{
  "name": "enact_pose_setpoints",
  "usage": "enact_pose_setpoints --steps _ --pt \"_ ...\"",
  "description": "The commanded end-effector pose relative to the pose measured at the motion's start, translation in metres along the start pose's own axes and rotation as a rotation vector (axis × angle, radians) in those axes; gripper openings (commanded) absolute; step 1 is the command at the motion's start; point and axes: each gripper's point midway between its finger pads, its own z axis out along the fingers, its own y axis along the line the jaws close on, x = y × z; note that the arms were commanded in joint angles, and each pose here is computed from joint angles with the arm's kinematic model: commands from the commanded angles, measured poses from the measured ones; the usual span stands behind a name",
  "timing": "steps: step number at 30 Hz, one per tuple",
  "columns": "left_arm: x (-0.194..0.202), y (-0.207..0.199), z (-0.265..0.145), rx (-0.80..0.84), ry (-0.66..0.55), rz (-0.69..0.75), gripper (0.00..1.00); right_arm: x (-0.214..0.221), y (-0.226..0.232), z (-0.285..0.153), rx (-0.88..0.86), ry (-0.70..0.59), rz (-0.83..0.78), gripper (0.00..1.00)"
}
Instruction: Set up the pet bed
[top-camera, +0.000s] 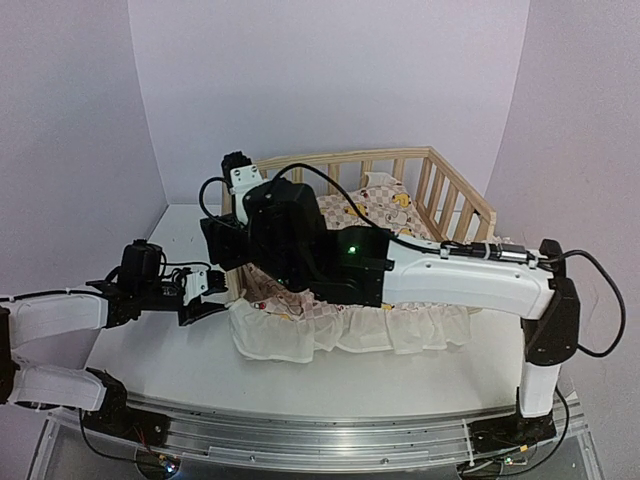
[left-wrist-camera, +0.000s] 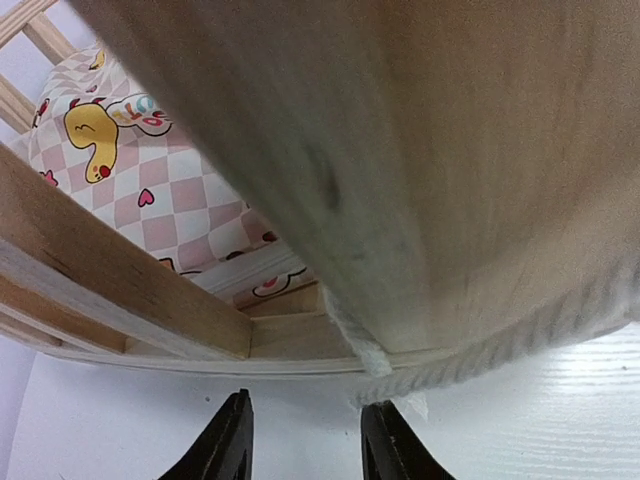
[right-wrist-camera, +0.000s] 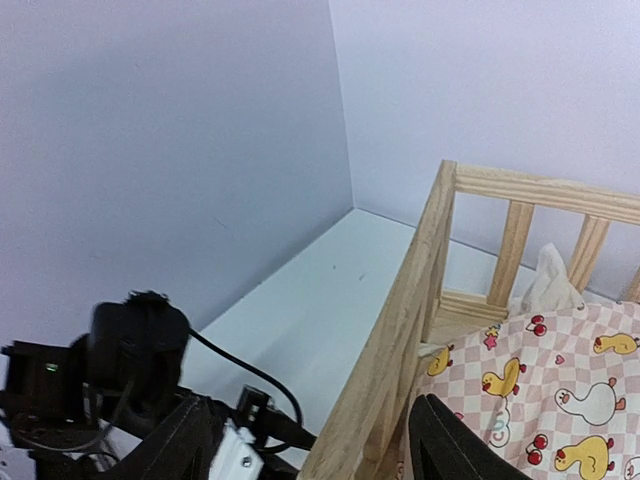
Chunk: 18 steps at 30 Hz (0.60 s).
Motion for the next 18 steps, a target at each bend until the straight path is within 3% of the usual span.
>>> enact_pose_setpoints --steps 1,8,10,14,18 --pt "-0.009 0.018 -0.014 -0.040 0.008 0.013 0.44 0.037 -0.036 0.030 0.131 0.139 -0.061 0.68" --pt "0.014 0.022 -0.031 -0.048 0.076 -0.026 0.63 0.055 -0.028 0.044 0.100 0.241 -0.044 0.65" --pt "0.015 0.026 -0.034 -0.056 0.079 -0.043 0.66 0.061 -0.029 0.044 0.106 0.257 -0.045 0.55" --pt "0.014 0.042 -0.042 -0.096 0.076 -0.112 0.68 0.069 -0.028 0.040 0.092 0.295 -0.048 0.22" --pt "0.014 0.072 -0.052 -0.173 0.061 -0.219 0.68 0.077 -0.001 0.030 -0.091 0.365 -0.061 0.10"
